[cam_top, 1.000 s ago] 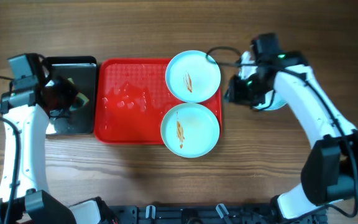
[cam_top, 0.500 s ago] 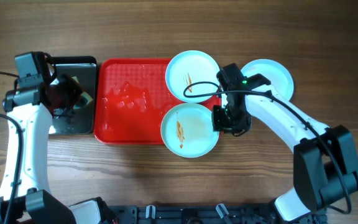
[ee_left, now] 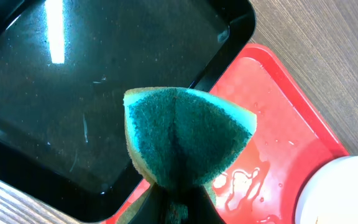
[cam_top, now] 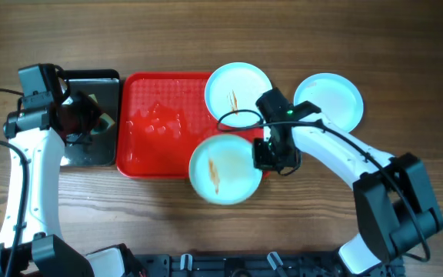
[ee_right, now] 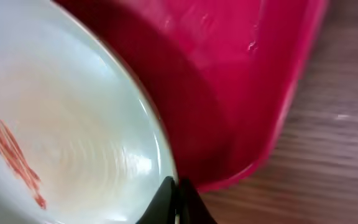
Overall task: Clean dirty plates on tray and stack at the side
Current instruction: 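Move right gripper back and grip the rim of the next plate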
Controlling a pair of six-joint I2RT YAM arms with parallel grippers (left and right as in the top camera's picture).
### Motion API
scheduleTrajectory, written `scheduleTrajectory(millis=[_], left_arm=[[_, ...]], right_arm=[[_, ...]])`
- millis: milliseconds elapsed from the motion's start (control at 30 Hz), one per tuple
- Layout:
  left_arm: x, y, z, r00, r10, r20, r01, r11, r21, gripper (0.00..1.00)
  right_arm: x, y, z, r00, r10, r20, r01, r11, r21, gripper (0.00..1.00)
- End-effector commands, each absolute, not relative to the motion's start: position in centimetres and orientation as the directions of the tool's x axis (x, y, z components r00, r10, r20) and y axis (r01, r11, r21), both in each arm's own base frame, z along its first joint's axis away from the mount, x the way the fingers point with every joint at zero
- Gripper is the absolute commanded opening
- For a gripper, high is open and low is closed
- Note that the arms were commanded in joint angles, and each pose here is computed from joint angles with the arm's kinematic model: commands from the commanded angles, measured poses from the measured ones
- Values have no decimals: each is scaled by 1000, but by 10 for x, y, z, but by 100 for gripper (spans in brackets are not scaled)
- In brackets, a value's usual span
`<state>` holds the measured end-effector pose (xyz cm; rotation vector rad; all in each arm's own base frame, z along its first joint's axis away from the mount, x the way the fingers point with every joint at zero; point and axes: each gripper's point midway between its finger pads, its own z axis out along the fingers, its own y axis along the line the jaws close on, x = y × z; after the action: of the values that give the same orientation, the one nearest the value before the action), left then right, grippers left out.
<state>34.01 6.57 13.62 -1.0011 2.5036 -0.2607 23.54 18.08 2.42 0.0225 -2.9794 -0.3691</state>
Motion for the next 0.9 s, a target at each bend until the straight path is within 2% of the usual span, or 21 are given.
scheduleTrajectory(millis=[0,100,200,300,400,500,600,700,867], left_arm=[[342,64,134,-664,-676,-319,-595,736,-323,4],[342,64,134,-664,-676,-319,-594,736,-323,4],[342,64,134,-664,-676,-319,-594,736,-323,4],[342,64,134,-664,-676,-319,-594,736,-323,4],[342,64,134,-664,-676,-319,-594,736,-323,4],[342,64,134,-664,-676,-319,-594,736,-323,4],[342,64,134,-665,-676,-316,-595,736,-322,4],[343,56,134,-680,-661,-317,-579,749,-322,4],[348,37,134,-715,-612,-338,-532,790,-305,4]], right_arm=[[250,216,43,-995,-26,98,5,954,299,4],[284,252,72,-999,13,-33,0,927,376,4],[311,274,82,-986,76,-151,7,909,416,4],[316,290,68,-978,71,-197,-13,918,397,5],[311,305,48,-983,52,-174,-18,925,379,5],[327,310,60,-974,26,-223,-57,933,355,20],[341,304,79,-962,23,-273,-60,955,290,22],[353,300,83,-971,-21,-237,-75,973,220,24],[346,291,45,-995,-51,-88,-61,991,117,22]])
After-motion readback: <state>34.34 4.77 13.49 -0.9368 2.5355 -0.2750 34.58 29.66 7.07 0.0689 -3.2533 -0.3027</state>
